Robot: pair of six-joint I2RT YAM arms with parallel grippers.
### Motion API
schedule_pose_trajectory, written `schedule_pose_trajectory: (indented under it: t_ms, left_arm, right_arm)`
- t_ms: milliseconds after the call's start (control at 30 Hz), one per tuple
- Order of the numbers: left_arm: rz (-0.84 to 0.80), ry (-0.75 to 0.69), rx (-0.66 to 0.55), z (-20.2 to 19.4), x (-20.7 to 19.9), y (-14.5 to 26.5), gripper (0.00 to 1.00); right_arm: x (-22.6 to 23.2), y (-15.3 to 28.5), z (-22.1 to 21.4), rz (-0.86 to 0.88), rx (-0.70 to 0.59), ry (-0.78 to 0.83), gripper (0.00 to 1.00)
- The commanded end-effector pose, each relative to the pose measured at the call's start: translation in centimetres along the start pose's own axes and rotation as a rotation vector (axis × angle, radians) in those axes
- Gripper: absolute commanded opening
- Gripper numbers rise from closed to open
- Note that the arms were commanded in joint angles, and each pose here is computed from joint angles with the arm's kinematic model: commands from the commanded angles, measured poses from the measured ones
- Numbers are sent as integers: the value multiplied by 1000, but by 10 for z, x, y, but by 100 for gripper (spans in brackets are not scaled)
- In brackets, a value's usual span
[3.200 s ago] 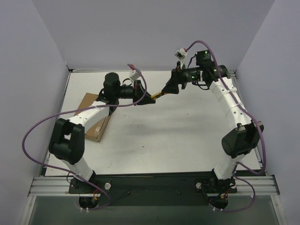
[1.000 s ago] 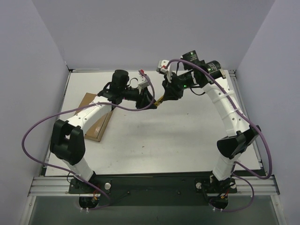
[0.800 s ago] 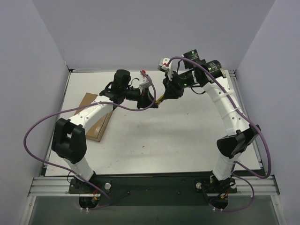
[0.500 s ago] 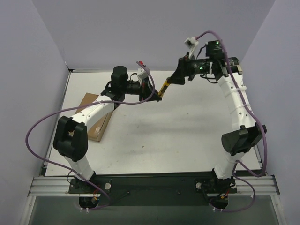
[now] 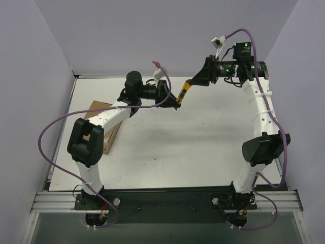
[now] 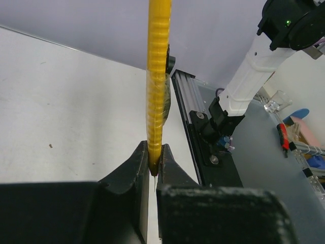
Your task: Unpack the express box
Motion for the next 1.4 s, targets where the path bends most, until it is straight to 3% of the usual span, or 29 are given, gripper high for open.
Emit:
schedule_pose_trajectory:
  t_ms: [0, 67, 267, 967, 1367]
  left_arm:
    - [-48, -53, -11, 16, -4, 3, 0]
    - [-43, -36, -4, 13, -4, 5, 0]
    - [-57, -27, 6, 14, -3, 1, 0]
    - [-123, -54, 20, 11, -2, -12, 0]
    - [-126, -60, 14, 12, -3, -12, 0]
  right_arm:
    - [26, 7, -16, -82, 89, 222, 53]
    - [29, 5, -19, -86, 118, 255, 57]
    - [42, -5, -41, -75, 299, 346, 58]
    - [31, -35, -31, -33, 271, 274, 51]
    - [28, -41, -46, -6, 321, 243, 40]
Point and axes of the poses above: each gripper's point midway between its finger pads, its own y axis back along the fingers, its own x axis along the line the jaws close on, z = x × y, the point moved 10 cm from there along y, back along the fingers, and after that the axes turned 10 degrees about -y, right-handed, at the moved point
